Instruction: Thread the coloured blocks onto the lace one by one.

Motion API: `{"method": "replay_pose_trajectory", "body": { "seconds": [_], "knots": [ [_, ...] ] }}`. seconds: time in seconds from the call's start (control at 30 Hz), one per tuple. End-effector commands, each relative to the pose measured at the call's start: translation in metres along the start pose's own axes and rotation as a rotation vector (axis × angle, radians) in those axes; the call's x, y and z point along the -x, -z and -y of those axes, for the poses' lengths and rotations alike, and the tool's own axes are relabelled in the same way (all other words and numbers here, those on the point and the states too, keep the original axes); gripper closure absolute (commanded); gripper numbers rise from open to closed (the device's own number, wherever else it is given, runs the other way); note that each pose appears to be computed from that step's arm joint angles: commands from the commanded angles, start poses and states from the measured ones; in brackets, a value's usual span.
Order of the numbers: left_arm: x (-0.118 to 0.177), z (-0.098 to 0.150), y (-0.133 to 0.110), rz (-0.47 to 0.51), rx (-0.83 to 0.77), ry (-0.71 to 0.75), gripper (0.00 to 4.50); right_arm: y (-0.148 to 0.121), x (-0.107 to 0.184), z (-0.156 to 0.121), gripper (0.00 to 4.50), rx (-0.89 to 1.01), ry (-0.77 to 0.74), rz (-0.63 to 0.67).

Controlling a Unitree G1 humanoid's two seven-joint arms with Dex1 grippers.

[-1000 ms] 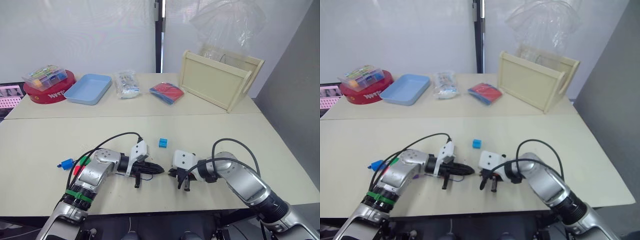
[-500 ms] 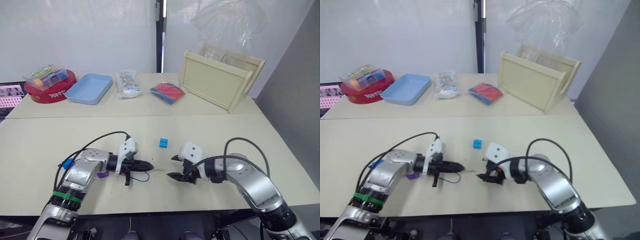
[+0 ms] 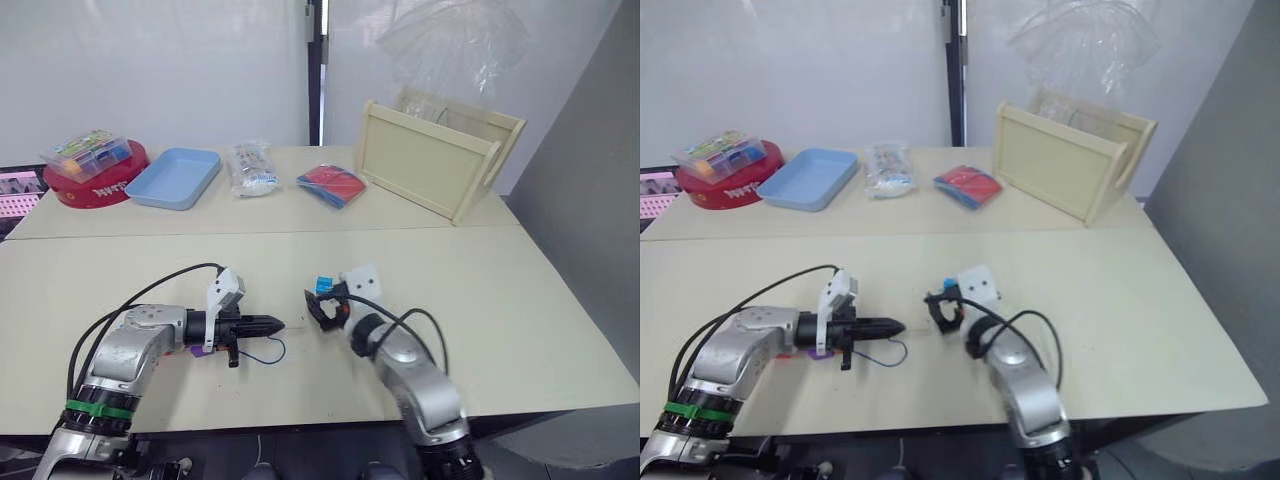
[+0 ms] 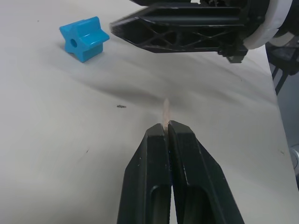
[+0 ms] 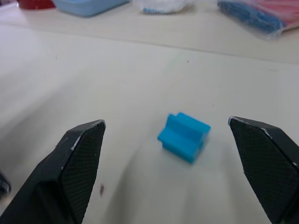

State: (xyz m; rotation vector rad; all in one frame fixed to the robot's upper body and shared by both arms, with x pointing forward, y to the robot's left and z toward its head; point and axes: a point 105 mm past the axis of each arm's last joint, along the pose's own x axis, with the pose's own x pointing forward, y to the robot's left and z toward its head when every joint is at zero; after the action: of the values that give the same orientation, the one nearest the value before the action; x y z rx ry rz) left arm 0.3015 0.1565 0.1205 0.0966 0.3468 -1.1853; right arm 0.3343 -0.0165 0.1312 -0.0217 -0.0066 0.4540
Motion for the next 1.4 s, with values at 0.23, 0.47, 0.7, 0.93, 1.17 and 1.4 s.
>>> {"method": "replay_pose_trajectory", "body": {
  "seconds": [0.23,0.47,0.7,0.93,1.17,1.4],
  "knots": [
    [0.028,0.006,-0.006,-0.069,-0.028,-0.008,4.50,0.009,-0.029,-0.019,0.04,-0.059,0.120,0.113],
    [0.038,0.005,-0.008,-0.093,-0.039,-0.032,4.50,0.010,-0.041,-0.039,0.04,-0.115,0.089,0.131],
    [0.034,0.004,-0.009,-0.090,-0.049,-0.029,4.50,0.020,-0.040,-0.035,1.88,-0.136,0.113,0.097],
    [0.024,0.005,-0.006,-0.077,-0.052,-0.005,4.50,0.010,-0.031,-0.034,3.31,-0.152,0.061,0.130],
    [0.005,0.009,-0.005,-0.036,-0.050,0.036,4.50,-0.004,0.014,-0.026,3.31,0.001,0.024,0.168],
    [-0.012,0.011,-0.005,-0.016,-0.059,0.081,4.50,0.022,0.063,-0.034,3.31,0.086,-0.029,0.101]
  ]
}}
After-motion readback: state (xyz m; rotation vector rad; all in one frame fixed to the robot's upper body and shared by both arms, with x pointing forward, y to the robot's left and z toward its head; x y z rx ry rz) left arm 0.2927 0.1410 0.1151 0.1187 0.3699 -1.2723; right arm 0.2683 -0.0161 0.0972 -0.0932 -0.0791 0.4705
